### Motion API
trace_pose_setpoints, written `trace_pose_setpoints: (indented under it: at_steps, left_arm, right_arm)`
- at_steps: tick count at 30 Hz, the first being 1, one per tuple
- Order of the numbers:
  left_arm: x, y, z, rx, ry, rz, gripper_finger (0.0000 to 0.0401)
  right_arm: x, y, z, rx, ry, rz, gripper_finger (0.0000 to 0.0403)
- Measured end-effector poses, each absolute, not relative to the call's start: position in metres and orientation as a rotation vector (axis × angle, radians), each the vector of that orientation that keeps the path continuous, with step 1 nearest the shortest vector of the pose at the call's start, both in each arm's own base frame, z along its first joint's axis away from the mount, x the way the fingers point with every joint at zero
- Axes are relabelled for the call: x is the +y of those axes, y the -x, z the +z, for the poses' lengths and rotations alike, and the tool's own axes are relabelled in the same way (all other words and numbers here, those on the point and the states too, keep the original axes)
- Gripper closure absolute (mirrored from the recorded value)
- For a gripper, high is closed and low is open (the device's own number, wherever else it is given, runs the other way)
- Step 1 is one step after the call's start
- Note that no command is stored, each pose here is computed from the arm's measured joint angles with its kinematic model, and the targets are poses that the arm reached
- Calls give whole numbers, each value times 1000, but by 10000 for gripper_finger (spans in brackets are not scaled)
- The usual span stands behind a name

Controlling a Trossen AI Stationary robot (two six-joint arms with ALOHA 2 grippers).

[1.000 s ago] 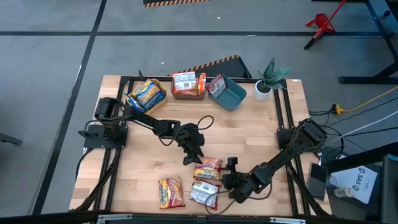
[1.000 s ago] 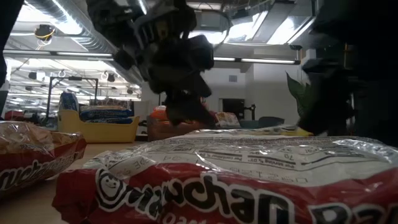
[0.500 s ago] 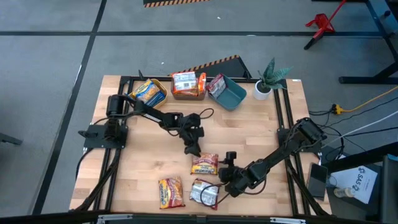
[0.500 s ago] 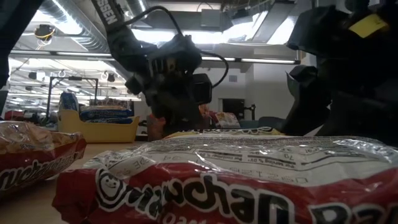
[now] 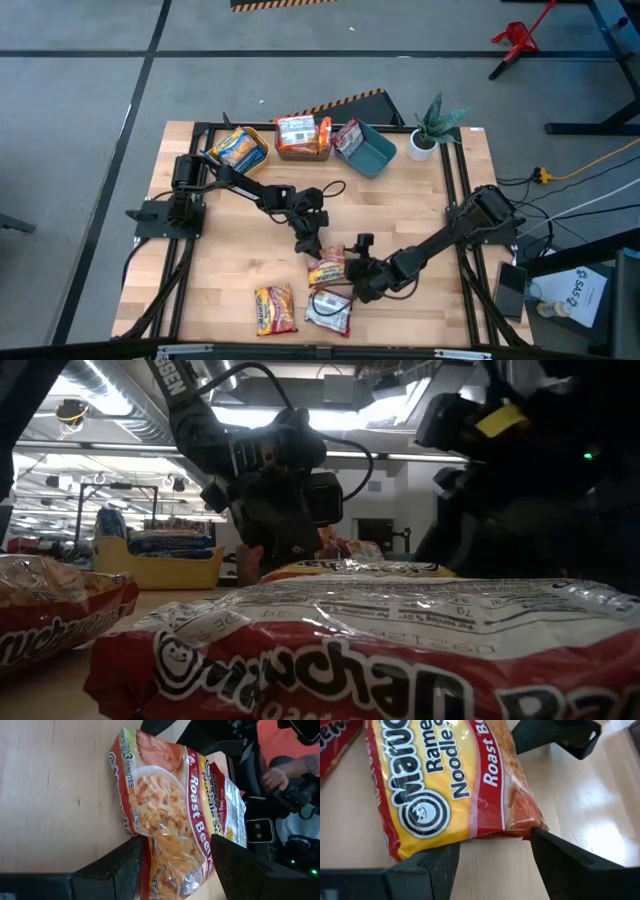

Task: Sort Maruchan noodles
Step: Put the red noodle pack into the blue bin

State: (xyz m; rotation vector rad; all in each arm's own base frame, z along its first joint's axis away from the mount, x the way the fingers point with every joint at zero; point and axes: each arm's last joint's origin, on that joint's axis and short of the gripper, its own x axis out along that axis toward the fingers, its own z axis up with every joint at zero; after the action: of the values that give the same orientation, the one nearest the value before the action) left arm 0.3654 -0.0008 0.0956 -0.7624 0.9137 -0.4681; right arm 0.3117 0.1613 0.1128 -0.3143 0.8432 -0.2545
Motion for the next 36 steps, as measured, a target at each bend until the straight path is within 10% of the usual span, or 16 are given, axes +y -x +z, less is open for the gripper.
trace_pose_setpoints:
  at_steps: [36]
  left_arm:
    - [55, -362, 109, 818, 851, -151, 189]
  right_arm:
    - [169, -310, 181, 663, 103, -44, 171]
